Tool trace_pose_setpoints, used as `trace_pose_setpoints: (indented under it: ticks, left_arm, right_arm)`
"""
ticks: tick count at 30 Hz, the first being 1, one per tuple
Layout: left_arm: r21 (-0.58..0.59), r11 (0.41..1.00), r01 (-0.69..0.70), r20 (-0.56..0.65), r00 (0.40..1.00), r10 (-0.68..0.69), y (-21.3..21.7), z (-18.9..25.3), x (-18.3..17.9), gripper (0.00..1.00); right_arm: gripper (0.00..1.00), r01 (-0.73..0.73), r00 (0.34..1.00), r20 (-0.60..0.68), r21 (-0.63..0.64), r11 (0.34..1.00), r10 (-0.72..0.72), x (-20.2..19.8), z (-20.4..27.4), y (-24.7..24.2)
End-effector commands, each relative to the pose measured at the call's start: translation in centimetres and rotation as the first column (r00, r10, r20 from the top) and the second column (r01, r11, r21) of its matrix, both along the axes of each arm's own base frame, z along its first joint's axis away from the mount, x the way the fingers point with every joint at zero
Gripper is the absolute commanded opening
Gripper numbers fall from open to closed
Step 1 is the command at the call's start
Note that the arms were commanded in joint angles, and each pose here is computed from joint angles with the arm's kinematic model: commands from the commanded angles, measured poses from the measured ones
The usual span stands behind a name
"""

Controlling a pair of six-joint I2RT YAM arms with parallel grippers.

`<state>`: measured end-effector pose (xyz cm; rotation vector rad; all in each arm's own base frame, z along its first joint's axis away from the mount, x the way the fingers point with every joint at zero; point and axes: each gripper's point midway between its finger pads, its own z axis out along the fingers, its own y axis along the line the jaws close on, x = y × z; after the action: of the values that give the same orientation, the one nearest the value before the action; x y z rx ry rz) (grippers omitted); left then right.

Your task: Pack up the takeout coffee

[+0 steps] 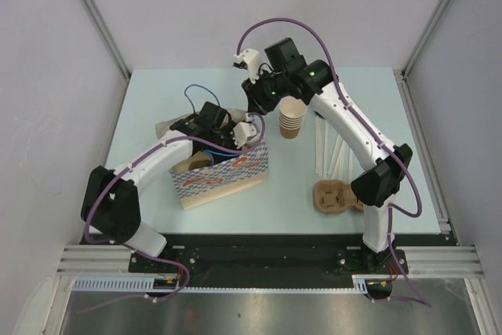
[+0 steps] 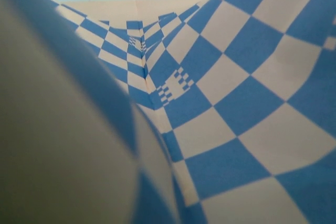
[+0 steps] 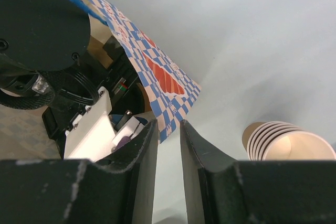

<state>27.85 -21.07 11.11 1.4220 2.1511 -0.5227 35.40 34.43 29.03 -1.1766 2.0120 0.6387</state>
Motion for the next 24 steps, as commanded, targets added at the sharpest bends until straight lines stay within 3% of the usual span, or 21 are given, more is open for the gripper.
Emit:
trace_pose_setpoints:
  ticks: [1, 24]
  left_arm:
    - [0.102, 0.992, -0.078, 0.009, 0.997, 0.078, 2.3, -0.4, 0.5, 0.99]
    - [-0.011, 0.996, -0.091, 0.114, 0.989, 0.091, 0.2, 6.2, 1.5, 1.00]
  right_arm:
    - [0.28, 0.004, 0.999, 0.043, 0.051, 0.999, -0.007, -0.7, 3.0, -0.6]
    - [0.29, 0.000, 0.999, 0.051, 0.064, 0.998, -0.003, -1.0, 3.7, -0.7]
